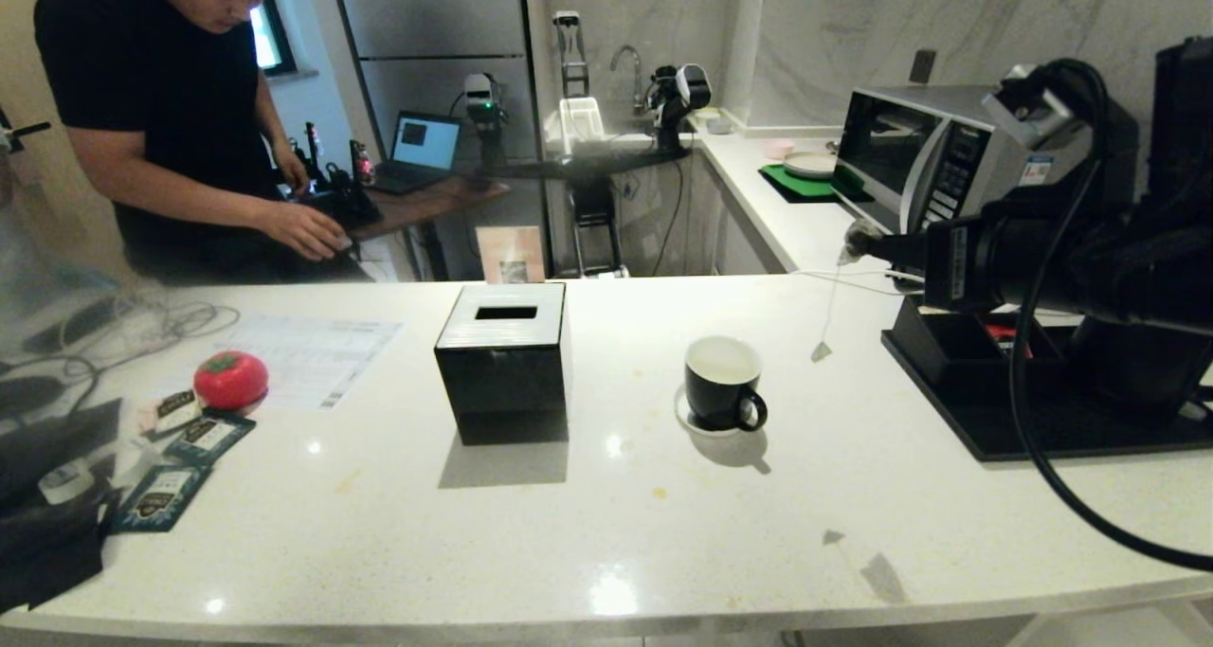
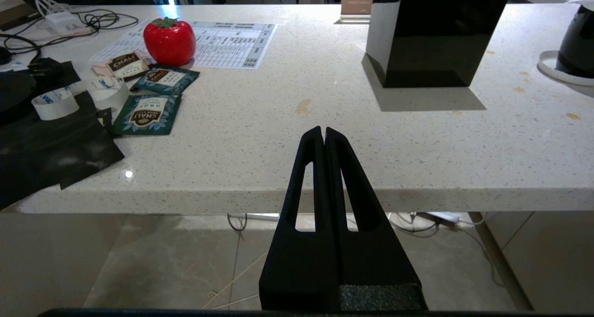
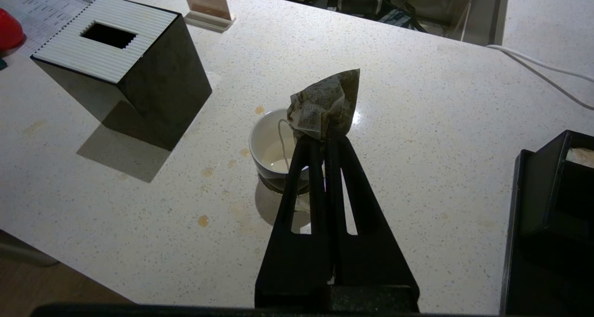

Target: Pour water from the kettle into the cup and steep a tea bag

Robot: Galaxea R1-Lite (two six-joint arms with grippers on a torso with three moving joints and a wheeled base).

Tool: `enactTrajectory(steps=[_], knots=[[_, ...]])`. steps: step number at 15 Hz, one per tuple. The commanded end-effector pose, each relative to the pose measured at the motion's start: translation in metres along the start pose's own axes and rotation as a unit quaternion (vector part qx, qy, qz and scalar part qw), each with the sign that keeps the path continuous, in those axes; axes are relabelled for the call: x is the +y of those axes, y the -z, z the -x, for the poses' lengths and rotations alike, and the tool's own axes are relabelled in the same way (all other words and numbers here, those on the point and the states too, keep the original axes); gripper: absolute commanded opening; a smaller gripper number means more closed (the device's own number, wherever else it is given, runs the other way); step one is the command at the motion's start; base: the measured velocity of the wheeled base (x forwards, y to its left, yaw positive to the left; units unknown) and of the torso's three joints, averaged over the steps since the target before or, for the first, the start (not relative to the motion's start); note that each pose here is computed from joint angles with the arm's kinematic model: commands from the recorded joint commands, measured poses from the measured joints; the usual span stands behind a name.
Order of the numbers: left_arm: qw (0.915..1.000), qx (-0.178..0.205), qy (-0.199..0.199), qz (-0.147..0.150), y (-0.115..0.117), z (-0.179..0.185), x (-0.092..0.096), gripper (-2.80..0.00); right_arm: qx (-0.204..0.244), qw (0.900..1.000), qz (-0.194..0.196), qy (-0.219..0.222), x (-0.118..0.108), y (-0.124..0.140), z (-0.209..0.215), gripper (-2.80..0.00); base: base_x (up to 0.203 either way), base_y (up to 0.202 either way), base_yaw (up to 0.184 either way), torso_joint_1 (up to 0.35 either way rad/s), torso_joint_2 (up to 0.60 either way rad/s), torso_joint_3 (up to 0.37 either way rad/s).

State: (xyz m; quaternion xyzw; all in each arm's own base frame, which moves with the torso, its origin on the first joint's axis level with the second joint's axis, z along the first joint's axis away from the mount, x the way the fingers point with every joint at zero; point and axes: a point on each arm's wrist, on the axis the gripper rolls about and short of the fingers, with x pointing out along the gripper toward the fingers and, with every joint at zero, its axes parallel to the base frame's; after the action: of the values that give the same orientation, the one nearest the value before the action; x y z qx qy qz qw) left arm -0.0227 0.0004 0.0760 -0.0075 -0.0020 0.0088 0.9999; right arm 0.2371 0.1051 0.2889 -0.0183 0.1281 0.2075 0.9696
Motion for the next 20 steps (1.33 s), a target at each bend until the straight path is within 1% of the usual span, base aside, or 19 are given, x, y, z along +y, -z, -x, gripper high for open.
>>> enactTrajectory(steps=[1, 4, 7, 9, 15, 16, 20], knots=[[1.0, 0.0, 0.0, 0.0, 0.0, 0.0, 0.0, -2.8, 0.003, 1.0, 0.0, -0.001, 0.001, 0.001, -0.002, -2.8, 0.0, 0.0, 0.0, 0.0, 0.0, 0.0], [1.0, 0.0, 0.0, 0.0, 0.0, 0.0, 0.0, -2.8, 0.002, 1.0, 0.001, -0.002, 0.001, 0.001, -0.002, -2.8, 0.0, 0.0, 0.0, 0.0, 0.0, 0.0], [1.0, 0.0, 0.0, 0.0, 0.0, 0.0, 0.0, -2.8, -0.002, 1.0, 0.004, -0.018, 0.002, -0.001, 0.001, -2.8, 0.0, 0.0, 0.0, 0.0, 0.0, 0.0], [1.0, 0.0, 0.0, 0.0, 0.0, 0.0, 0.0, -2.8, -0.003, 1.0, 0.005, -0.02, 0.002, -0.001, 0.002, -2.8, 0.0, 0.0, 0.0, 0.0, 0.0, 0.0], [1.0, 0.0, 0.0, 0.0, 0.0, 0.0, 0.0, -2.8, -0.014, 0.998, 0.012, -0.054, 0.019, -0.003, 0.016, -2.8, 0.0, 0.0, 0.0, 0.0, 0.0, 0.0], [1.0, 0.0, 0.0, 0.0, 0.0, 0.0, 0.0, -2.8, -0.011, 0.998, 0.014, -0.059, 0.022, -0.001, 0.016, -2.8, 0.0, 0.0, 0.0, 0.0, 0.0, 0.0], [1.0, 0.0, 0.001, -0.001, 0.0, 0.0, 0.0, -2.8, -0.01, 0.998, 0.014, -0.061, 0.023, 0.001, 0.018, -2.8, 0.0, 0.0, 0.0, 0.0, 0.0, 0.0]])
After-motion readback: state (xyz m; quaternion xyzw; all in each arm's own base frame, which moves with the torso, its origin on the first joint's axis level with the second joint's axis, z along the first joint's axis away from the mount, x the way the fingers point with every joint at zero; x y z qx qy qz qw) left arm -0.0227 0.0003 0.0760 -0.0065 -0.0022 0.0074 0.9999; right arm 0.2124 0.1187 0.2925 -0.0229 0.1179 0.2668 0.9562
